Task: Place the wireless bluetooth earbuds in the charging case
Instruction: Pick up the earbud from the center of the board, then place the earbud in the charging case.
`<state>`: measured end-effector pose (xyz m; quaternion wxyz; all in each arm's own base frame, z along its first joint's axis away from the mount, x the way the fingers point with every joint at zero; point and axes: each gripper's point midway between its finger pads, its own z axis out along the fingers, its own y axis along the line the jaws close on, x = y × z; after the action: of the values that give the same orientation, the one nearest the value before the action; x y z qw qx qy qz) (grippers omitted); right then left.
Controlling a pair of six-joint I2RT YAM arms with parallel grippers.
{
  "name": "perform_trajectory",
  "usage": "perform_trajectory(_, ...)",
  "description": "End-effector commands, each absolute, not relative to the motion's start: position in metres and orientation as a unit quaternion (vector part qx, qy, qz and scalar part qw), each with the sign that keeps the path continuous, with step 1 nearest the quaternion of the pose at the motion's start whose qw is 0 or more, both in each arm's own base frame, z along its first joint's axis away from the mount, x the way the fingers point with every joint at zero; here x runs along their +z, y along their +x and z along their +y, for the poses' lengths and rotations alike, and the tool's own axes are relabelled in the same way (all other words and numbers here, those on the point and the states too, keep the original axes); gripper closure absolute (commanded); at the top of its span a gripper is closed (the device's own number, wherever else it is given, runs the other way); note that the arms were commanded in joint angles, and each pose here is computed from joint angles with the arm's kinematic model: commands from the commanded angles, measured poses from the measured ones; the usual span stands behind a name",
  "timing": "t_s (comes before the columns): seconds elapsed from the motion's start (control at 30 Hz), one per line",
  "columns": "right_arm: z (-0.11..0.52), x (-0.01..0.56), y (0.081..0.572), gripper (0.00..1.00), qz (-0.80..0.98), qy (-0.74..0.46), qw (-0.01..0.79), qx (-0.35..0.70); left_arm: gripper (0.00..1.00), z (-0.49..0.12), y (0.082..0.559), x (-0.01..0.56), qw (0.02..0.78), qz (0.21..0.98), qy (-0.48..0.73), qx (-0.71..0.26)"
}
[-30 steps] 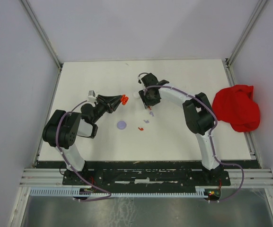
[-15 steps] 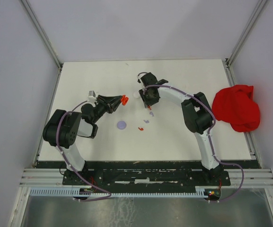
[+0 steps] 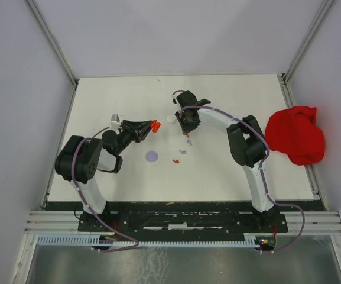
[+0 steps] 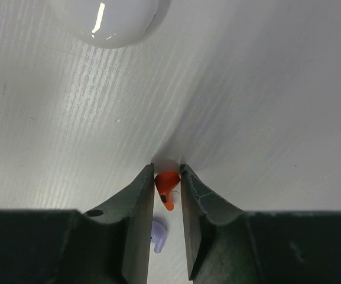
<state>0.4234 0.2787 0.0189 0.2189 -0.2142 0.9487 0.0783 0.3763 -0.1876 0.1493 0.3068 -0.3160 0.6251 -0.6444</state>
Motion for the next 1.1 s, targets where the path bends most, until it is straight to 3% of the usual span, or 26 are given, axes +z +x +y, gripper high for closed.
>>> perform_trajectory(0.0,0.275,0.019,0.423,0.70,0.951,-0.214,0.212,0.073,0.97,-0.187,0.379,0.171,0.319,0.600,-0.298,-0.670)
perform_trajectory(0.4,0.271,0.034,0.435,0.86,0.943,-0.215,0.246,0.057,0.97,-0.187,0.380,0.167,0.315,0.599,-0.302,-0.671)
perform_trajectory(0.7,0.288,0.118,0.457,0.90,0.893,-0.204,0.384,0.114,0.97,-0.187,0.380,0.160,0.310,0.602,-0.309,-0.668)
perform_trajectory(1.07,0.312,0.229,0.428,0.90,0.753,-0.208,0.561,0.274,0.97,-0.203,0.384,0.155,0.267,0.591,-0.328,-0.687)
